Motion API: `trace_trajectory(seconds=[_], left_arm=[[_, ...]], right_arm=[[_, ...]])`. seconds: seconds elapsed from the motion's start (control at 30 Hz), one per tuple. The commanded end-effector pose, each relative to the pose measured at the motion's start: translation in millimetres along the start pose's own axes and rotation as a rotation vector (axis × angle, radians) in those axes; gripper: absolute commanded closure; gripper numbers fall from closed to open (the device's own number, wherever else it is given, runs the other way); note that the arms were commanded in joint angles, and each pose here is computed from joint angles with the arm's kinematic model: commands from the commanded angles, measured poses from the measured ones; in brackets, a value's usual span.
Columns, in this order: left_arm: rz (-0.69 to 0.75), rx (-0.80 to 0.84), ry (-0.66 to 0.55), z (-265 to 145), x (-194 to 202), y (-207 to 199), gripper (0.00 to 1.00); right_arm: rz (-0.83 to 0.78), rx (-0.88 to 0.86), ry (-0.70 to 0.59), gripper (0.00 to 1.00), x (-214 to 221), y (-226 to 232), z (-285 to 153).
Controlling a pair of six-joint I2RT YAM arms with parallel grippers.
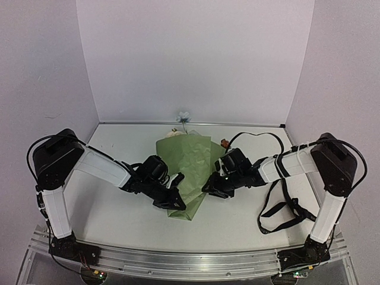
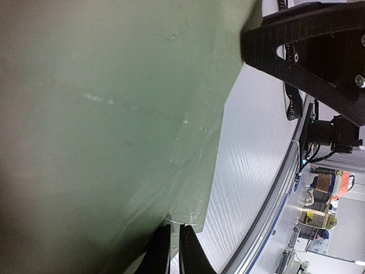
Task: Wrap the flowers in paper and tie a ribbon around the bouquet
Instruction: Press the fold line of the folded wrapping paper.
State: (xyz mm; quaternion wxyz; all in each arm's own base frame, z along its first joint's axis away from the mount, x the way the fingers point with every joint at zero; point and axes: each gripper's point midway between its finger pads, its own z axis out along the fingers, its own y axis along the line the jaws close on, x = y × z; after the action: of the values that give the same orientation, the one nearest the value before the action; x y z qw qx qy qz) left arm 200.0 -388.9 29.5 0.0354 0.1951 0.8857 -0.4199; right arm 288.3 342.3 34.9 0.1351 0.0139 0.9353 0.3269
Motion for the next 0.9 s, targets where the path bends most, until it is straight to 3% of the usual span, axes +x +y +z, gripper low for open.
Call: trace_trajectory(seconds=[0.0,0.5,0.77,0.87], left_arm=[[0.016,0.017,-0.006,0.9,0.5,-3.0,0.91],[0.016,0.019,-0.007,0.7,-0.9,-4.6,0.91],[0.026,0.027,-0.014,-5.6,-1.9,-11.1,0.91],[0.048,0.048,-0.038,-17.1,-8.9,-27.2,0.90]], right_arm=[[0.010,-0.052,-0.091,0.70,-22.8,17.3,0.7],[-0.002,-0.065,-0.122,0.69,-27.5,20.8,-4.2],[-0.003,-0.034,-0.123,0.97,-26.7,11.2,3.2],[-0.004,-0.025,-0.116,1.00,-24.2,7.2,5.6]])
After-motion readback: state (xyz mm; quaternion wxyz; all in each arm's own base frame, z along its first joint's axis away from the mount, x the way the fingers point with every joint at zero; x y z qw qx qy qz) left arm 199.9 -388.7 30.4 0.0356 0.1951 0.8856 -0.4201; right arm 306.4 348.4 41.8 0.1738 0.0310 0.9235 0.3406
